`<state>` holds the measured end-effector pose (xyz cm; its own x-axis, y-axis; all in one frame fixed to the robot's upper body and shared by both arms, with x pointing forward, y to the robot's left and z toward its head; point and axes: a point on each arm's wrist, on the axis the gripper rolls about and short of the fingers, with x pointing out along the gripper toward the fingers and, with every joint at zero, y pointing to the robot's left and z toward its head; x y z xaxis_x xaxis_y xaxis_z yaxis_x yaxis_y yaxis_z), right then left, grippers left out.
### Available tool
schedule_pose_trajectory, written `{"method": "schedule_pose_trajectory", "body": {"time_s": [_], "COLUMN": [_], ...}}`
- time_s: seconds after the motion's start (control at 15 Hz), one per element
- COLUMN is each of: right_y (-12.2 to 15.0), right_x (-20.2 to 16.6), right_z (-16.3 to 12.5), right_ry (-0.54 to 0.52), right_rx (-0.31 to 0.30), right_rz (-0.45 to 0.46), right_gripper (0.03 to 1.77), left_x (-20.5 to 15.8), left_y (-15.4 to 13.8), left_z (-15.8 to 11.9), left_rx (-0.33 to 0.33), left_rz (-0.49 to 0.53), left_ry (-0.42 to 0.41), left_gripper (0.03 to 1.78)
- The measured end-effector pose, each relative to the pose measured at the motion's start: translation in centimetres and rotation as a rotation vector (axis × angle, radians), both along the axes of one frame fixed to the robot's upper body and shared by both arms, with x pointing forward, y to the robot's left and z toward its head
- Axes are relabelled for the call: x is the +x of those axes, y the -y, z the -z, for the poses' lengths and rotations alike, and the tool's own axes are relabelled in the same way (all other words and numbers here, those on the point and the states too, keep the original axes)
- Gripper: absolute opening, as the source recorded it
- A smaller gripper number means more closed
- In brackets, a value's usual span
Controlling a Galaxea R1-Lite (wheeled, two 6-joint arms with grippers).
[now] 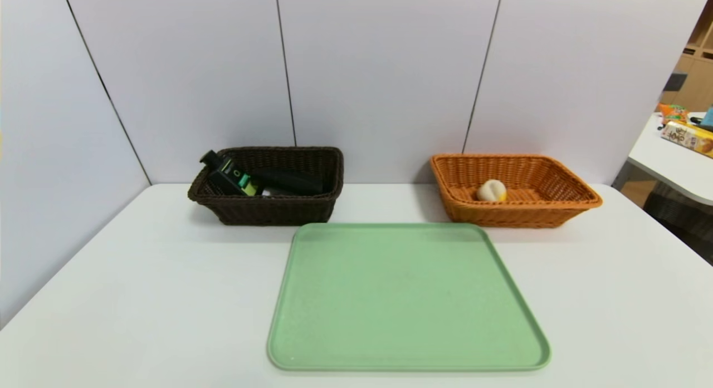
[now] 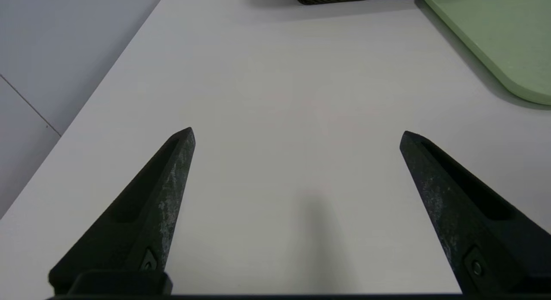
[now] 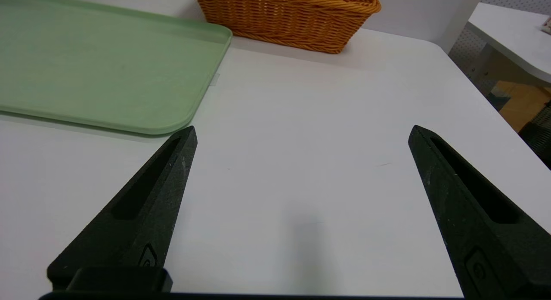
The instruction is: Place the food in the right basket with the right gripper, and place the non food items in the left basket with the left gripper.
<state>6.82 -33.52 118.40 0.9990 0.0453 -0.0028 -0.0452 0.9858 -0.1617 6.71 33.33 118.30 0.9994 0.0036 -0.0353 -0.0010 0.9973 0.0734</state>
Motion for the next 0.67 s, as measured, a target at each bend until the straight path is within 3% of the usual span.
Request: {"method": "schedule_pose_trajectory", "body": {"time_s": [0.4,0.67], "right_y": [0.02,0.03], "right_x": [0.08,0.08], "right_z": [0.22,0.25], "right_ry": [-0.005,-0.009], "right_rx": [0.002,0.078], "right_rz": [0.01,0.014], "right_gripper": [1.7,1.7], "left_x": [0.19,0.2], "left_y": [-0.01,-0.01], "left_z": [0.16,0.16], "left_rx": [-0.048,-0.074], "left_rz": [-0.001,-0.003], "left_ry": [0.026,0.026], "left_gripper": [1.69,1.69]}}
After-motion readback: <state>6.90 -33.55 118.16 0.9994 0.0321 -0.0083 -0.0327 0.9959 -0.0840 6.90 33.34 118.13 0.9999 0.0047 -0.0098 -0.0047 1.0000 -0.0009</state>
